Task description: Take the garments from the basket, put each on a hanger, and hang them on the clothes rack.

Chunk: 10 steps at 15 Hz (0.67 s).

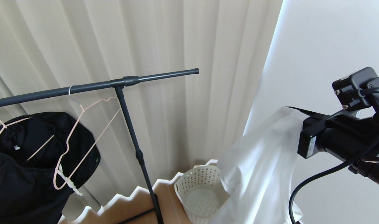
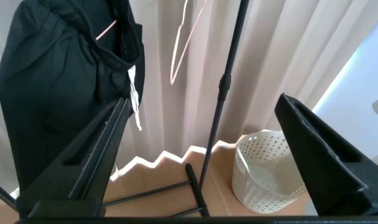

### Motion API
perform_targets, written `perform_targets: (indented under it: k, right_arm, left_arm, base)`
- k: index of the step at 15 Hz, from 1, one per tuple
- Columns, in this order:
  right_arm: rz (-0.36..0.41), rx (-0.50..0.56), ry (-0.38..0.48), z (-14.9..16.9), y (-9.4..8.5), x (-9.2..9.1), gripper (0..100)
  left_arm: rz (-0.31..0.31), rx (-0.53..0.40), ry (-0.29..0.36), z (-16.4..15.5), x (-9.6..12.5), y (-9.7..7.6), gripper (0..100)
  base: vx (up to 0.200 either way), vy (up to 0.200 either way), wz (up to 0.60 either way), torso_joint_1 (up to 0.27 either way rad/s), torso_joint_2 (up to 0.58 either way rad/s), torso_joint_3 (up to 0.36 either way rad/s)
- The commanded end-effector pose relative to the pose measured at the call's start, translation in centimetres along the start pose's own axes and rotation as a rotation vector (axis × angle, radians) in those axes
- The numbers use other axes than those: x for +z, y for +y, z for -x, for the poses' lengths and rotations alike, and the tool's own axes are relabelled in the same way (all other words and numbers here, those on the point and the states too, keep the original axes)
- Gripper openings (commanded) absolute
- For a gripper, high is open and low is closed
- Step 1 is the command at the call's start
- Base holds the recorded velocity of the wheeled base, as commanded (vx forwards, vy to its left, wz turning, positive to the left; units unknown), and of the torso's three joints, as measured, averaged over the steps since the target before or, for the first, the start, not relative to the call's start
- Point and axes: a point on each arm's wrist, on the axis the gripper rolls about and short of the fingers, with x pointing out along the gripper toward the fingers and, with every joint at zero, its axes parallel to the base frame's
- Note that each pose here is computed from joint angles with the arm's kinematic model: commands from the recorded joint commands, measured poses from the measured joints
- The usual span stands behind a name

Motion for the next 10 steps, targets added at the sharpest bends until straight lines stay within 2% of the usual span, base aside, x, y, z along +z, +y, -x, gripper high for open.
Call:
perform_targets:
  k: [1, 3, 10]
  right_arm:
    - [0.003, 0.003, 0.007, 0.02, 0.05, -0.23, 0]
    - [0.007, 0.004, 0.018, 0.06, 0.06, -0.56, 0]
    - [0.009, 0.006, 0.02, 0.04, 0.11, -0.58, 0]
  left_arm:
    - [0.001, 0.001, 0.0, 0.0, -0.01, 0.0, 100]
    - [0.001, 0.0, -0.001, 0.0, 0.01, 0.0, 100]
    - [0.001, 0.001, 0.0, 0.0, -0.01, 0.0, 100]
  base:
    - [0.0, 0.0, 0.0, 0.046, -0.09, -0.056]
    - [0.0, 0.0, 0.0, 0.013, -0.03, -0.013]
    - [0.0, 0.0, 0.6, 0.006, 0.0, 0.001]
